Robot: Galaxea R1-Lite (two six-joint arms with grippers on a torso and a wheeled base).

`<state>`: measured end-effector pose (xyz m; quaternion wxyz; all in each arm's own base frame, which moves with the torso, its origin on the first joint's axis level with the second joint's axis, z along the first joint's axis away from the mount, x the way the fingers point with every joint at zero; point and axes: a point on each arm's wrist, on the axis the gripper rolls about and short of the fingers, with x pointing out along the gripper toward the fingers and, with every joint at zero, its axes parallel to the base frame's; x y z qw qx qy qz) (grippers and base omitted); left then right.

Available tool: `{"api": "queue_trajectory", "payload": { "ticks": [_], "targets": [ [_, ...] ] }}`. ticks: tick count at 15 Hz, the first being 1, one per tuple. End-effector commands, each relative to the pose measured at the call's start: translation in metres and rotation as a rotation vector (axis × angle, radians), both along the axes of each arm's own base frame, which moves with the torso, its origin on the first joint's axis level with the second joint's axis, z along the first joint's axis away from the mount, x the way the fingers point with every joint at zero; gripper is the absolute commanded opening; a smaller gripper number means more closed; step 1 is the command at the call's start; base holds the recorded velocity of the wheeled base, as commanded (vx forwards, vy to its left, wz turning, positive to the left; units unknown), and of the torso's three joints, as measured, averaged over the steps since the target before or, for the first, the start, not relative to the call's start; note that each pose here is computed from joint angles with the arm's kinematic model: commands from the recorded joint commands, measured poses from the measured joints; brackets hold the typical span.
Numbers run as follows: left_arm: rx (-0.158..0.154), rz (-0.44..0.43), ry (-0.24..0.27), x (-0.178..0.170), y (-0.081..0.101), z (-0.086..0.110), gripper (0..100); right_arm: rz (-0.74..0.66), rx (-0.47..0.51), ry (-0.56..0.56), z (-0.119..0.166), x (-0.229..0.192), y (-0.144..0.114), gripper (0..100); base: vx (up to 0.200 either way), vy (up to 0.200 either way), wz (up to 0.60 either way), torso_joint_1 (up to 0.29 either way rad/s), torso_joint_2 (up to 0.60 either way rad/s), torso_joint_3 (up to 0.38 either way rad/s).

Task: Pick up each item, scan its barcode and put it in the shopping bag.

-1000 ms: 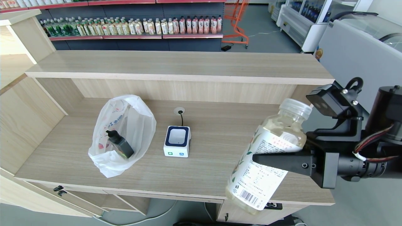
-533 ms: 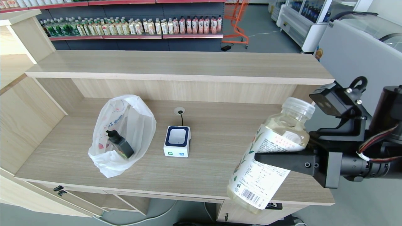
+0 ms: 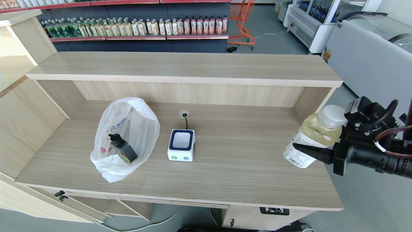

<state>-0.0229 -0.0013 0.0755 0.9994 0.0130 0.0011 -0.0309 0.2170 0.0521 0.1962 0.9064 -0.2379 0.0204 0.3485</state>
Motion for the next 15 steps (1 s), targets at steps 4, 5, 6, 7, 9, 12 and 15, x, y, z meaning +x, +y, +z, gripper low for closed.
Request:
{"api": "queue_trajectory", "payload": {
  "ticks": [4, 5, 6, 7, 9, 12, 15],
  "targets": [
    [0.000, 0.000, 0.000, 0.000, 0.000, 0.000, 100, -0.158, -0.244, -0.266, 0.006, 0.001, -0.021, 0, 0.000, 0.000, 0.00, 0.000, 0.00, 0.000],
    [0.000, 0.000, 0.000, 0.000, 0.000, 0.000, 100, -0.153, -0.281, -0.298, 0.006, 0.001, -0.021, 0, 0.000, 0.000, 0.00, 0.000, 0.00, 0.000],
    [0.000, 0.002, 0.000, 0.000, 0.000, 0.000, 100, -0.150, -0.311, -0.322, 0.007, 0.000, -0.022, 0, 0.000, 0.000, 0.00, 0.000, 0.00, 0.000],
    [0.000, 0.000, 0.000, 0.000, 0.000, 0.000, 100, -0.148, -0.327, -0.337, 0.008, -0.001, -0.022, 0, 0.000, 0.000, 0.00, 0.000, 0.00, 0.000],
    [0.000, 0.000, 0.000, 0.000, 0.000, 0.000, 100, -0.148, -0.336, -0.357, 0.011, -0.003, -0.022, 0, 0.000, 0.000, 0.00, 0.000, 0.00, 0.000],
    [0.001, 0.000, 0.000, 0.000, 0.000, 0.000, 100, -0.150, -0.333, -0.352, 0.008, -0.011, -0.024, 0, 0.000, 0.000, 0.00, 0.000, 0.00, 0.000],
    [0.001, 0.000, 0.000, 0.000, 0.000, 0.000, 100, -0.141, -0.329, -0.359, 0.007, -0.022, -0.025, 0, 0.000, 0.000, 0.00, 0.000, 0.00, 0.000]
  ]
}}
